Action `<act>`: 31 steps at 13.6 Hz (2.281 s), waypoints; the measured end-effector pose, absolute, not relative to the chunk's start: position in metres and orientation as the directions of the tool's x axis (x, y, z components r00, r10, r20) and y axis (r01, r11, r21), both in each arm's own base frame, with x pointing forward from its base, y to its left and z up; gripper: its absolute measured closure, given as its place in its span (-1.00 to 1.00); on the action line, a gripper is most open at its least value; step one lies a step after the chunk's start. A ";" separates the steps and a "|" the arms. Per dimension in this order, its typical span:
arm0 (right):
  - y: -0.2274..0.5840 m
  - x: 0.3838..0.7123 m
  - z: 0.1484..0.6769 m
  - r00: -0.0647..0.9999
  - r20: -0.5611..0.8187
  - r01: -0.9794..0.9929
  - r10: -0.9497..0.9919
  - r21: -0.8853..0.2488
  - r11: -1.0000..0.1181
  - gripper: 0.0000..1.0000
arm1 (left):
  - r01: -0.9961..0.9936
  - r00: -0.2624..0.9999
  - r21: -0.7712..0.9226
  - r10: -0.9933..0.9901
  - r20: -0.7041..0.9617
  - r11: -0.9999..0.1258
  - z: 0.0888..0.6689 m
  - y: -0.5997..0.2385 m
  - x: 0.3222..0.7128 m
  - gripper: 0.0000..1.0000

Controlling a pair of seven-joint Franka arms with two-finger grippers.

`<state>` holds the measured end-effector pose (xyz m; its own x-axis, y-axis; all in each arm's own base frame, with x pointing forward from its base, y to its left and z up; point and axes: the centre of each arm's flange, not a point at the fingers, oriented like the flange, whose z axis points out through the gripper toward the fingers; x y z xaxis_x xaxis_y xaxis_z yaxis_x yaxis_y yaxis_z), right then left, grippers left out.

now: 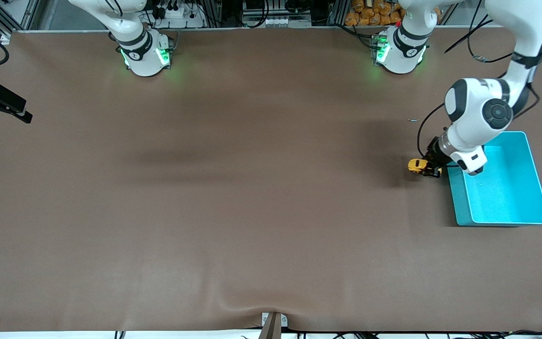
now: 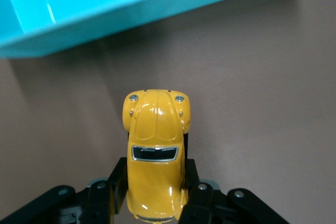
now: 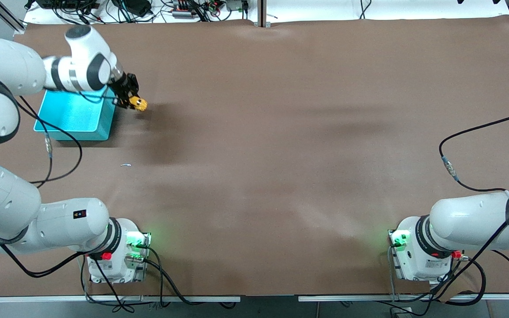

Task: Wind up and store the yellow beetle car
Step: 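Lift the car with the left gripper over the teal box, then lower the car into the teal box and open the left gripper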

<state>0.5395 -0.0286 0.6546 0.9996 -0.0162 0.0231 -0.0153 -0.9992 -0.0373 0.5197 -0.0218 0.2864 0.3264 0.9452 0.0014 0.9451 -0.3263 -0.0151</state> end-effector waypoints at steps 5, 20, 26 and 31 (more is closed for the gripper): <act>-0.029 0.539 0.654 1.000 0.020 -0.016 -0.016 -0.037 -0.999 -1.00 | 0.854 0.519 -0.054 0.855 0.007 -0.518 0.372 0.012 0.554 0.07; -0.029 0.536 0.651 1.000 -0.010 -0.016 -0.016 -0.037 -0.999 -1.00 | 0.201 0.974 -0.159 0.214 -0.072 -0.967 0.329 0.179 0.591 0.07; -0.029 0.536 0.651 1.000 -0.010 -0.017 -0.017 -0.036 -0.999 -1.00 | 0.045 0.994 -0.110 0.055 -0.093 -0.993 0.281 0.204 0.594 0.07; -0.030 0.536 0.651 1.000 -0.010 -0.017 -0.017 -0.035 -0.999 -1.00 | 0.018 0.991 -0.078 0.028 -0.133 -0.997 0.241 0.202 0.593 0.07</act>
<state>0.5363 -0.0296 0.6513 0.9998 -0.0168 -0.0104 -0.0171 -0.9992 -0.0354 0.5926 0.2019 0.2413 0.9907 0.0281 -0.1335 0.0177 -0.9968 -0.0782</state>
